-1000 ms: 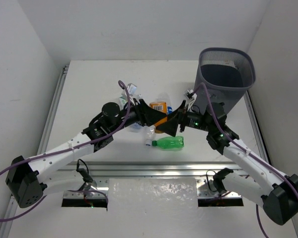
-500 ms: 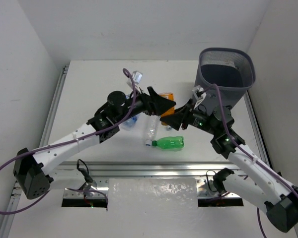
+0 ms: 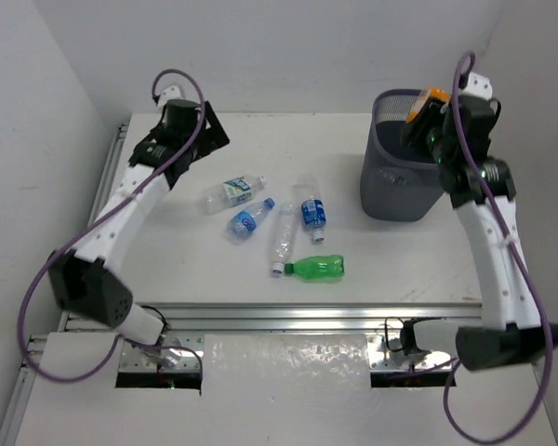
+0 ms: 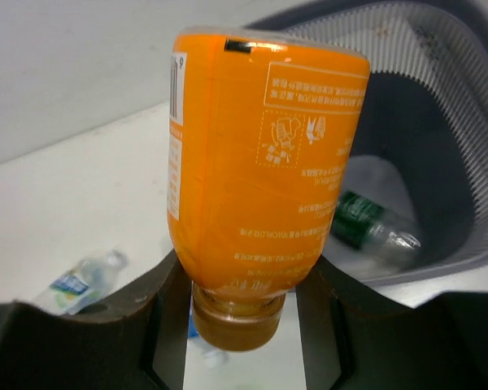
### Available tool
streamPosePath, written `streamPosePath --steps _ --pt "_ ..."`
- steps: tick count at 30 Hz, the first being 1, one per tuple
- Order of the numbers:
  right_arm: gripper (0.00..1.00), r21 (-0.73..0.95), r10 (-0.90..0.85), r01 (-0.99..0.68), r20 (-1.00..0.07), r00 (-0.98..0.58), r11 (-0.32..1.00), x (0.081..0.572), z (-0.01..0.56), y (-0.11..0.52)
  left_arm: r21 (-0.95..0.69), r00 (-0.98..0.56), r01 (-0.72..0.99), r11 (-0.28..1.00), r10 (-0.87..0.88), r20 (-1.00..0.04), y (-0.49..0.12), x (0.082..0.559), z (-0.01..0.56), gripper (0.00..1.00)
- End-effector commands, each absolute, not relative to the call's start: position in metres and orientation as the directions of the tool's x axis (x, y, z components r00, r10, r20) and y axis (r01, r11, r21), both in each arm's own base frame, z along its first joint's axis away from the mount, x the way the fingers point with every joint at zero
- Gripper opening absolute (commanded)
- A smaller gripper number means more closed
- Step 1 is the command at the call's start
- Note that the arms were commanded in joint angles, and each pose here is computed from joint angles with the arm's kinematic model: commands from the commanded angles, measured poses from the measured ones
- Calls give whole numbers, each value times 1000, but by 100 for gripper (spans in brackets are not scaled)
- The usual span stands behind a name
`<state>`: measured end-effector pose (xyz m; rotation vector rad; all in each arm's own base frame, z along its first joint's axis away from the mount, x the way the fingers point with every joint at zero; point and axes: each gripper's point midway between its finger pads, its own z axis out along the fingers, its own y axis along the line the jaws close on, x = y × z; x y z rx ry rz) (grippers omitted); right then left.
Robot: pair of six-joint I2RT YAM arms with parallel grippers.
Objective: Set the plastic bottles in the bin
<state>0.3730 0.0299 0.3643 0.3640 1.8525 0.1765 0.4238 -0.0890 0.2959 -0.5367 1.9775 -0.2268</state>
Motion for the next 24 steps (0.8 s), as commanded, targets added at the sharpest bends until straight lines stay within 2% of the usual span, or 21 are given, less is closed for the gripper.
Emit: streamPosePath --steps 1,2,3,4,7,12,16,19,22,23,24 --pt "18 184 281 281 -891 -357 942 395 362 -9 -209 -582 -273 939 -335 -741 -81 437 236 99" --pt "28 165 270 291 -889 -369 942 404 361 -15 -178 -604 -276 944 -315 -732 -78 443 227 99" --pt "47 166 271 288 -884 -380 943 423 364 -18 -129 -624 -273 953 -278 -730 -73 448 228 97" --pt "98 149 276 311 -865 -419 939 423 358 -24 -65 -677 -294 954 -255 -690 -68 457 200 97" --pt "99 116 262 315 -841 -472 942 430 360 -25 48 -734 -320 946 -216 -644 -50 467 173 96" --pt "99 131 225 241 -878 -422 962 404 366 -17 -26 -764 -82 996 -80 -640 -82 492 175 97" --pt "99 177 223 146 -876 -428 973 383 351 1 -81 -823 73 994 14 -568 -104 486 163 97" --pt "99 219 232 80 -870 -436 972 376 349 15 -126 -835 103 987 17 -549 -112 475 156 97" --pt "99 252 244 46 -853 -461 967 372 342 25 -152 -873 45 987 -35 -487 -114 464 144 97" --pt "99 259 247 39 -850 -466 965 371 340 27 -161 -877 59 985 -26 -481 -118 461 143 96" --pt "99 268 252 33 -846 -470 963 370 338 28 -172 -856 91 981 -12 -518 -124 466 148 97"
